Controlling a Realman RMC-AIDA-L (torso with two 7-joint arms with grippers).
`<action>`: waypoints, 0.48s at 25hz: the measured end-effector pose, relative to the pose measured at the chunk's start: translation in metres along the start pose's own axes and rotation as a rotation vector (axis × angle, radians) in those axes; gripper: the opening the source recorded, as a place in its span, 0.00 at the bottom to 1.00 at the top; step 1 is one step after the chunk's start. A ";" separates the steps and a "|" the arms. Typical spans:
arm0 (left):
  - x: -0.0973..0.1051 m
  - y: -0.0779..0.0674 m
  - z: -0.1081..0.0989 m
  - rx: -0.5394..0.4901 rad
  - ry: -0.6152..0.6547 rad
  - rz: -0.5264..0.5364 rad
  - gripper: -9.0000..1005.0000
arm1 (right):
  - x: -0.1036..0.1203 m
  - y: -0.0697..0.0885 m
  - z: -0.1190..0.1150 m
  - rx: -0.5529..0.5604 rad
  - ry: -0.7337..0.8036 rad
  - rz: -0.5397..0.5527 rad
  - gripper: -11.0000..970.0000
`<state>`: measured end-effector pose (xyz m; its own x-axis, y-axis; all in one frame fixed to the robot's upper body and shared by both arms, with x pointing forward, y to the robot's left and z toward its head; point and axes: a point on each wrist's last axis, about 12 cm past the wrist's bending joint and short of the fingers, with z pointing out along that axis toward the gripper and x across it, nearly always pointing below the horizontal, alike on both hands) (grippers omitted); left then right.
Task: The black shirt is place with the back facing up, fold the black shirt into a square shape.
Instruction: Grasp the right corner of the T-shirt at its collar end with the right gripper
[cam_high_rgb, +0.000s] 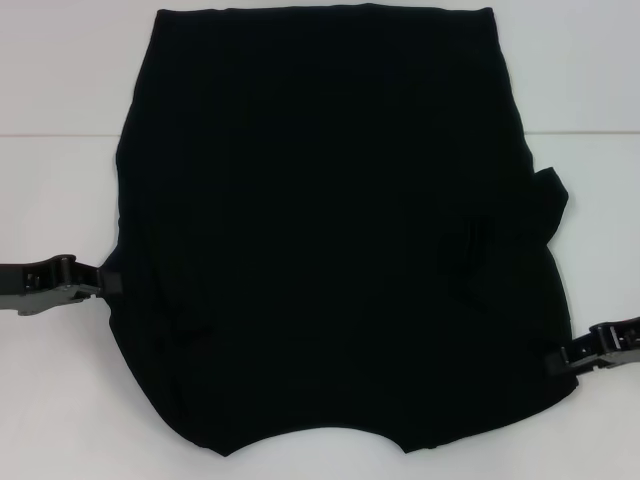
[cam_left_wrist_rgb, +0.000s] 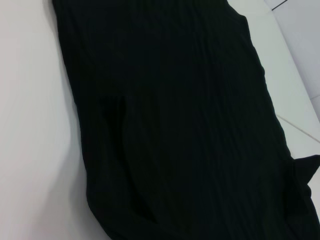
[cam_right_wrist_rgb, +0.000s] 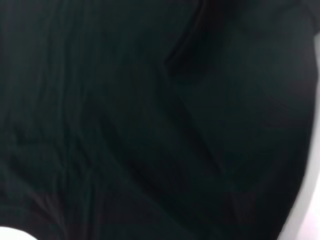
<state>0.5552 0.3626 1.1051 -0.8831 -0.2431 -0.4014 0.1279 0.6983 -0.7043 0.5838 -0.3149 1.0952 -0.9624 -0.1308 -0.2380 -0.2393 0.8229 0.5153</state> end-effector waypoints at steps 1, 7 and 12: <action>0.000 0.000 0.000 0.000 0.000 0.000 0.04 | -0.001 0.002 0.001 -0.003 0.000 -0.004 0.44; 0.000 0.000 0.000 0.001 -0.002 -0.002 0.04 | -0.007 0.010 0.006 -0.015 0.000 -0.022 0.42; 0.000 0.000 0.000 0.000 -0.002 -0.002 0.04 | -0.007 0.012 0.008 -0.019 0.006 -0.015 0.41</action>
<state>0.5549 0.3630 1.1050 -0.8823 -0.2462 -0.4012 0.1262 0.6974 -0.7054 0.5885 -0.2995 1.0961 -0.9595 -0.1460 -0.2411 -0.2558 0.8103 0.5272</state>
